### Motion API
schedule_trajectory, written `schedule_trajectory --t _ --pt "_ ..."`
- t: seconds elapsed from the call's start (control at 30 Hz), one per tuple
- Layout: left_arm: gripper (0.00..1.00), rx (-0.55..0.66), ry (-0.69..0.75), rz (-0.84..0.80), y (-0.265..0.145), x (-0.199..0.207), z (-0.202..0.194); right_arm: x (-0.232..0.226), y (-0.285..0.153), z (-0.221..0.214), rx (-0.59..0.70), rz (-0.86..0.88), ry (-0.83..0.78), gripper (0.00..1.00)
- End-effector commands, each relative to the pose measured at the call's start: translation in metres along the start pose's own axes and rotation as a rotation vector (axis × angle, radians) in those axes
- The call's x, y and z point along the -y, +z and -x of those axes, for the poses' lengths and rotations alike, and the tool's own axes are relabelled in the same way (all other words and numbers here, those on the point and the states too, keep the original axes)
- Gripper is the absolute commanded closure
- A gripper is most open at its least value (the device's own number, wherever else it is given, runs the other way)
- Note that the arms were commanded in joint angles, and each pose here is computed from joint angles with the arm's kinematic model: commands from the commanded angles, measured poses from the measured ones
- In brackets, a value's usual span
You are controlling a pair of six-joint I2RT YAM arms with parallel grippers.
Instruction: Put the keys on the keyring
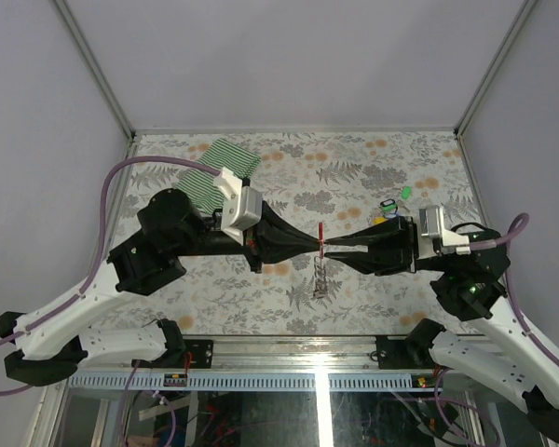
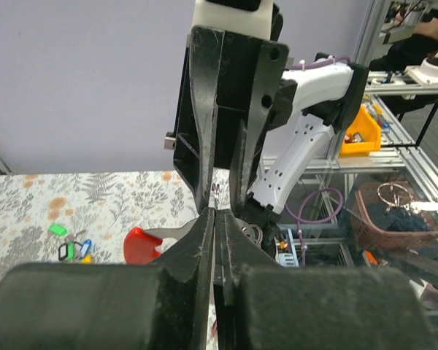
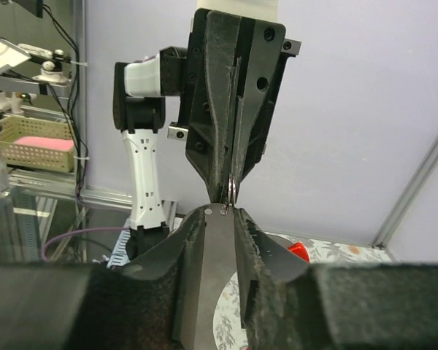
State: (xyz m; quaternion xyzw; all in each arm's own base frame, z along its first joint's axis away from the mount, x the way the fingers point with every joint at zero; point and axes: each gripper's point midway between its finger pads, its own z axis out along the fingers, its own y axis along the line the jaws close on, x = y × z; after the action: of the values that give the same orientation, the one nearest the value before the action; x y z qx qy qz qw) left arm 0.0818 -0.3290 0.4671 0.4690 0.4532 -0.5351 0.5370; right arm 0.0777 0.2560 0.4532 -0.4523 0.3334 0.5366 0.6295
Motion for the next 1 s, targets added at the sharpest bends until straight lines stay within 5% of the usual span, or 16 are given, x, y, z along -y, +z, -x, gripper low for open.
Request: schedule_trajectory --t 0.0,0.47,0.97 --pt "1.0 -0.053 0.043 0.026 -0.007 -0.002 0.006 0.005 -0.006 0.016 -0.008 -0.057 -0.098 0.67" --pt "1.0 -0.453 0.028 0.055 -0.016 -0.02 -0.045 0.019 -0.017 -0.017 -0.223 -0.13 -0.055 0.49" --pt "1.0 -0.648 0.022 0.082 -0.023 -0.034 -0.071 0.012 -0.019 -0.052 -0.329 -0.074 0.035 0.57"
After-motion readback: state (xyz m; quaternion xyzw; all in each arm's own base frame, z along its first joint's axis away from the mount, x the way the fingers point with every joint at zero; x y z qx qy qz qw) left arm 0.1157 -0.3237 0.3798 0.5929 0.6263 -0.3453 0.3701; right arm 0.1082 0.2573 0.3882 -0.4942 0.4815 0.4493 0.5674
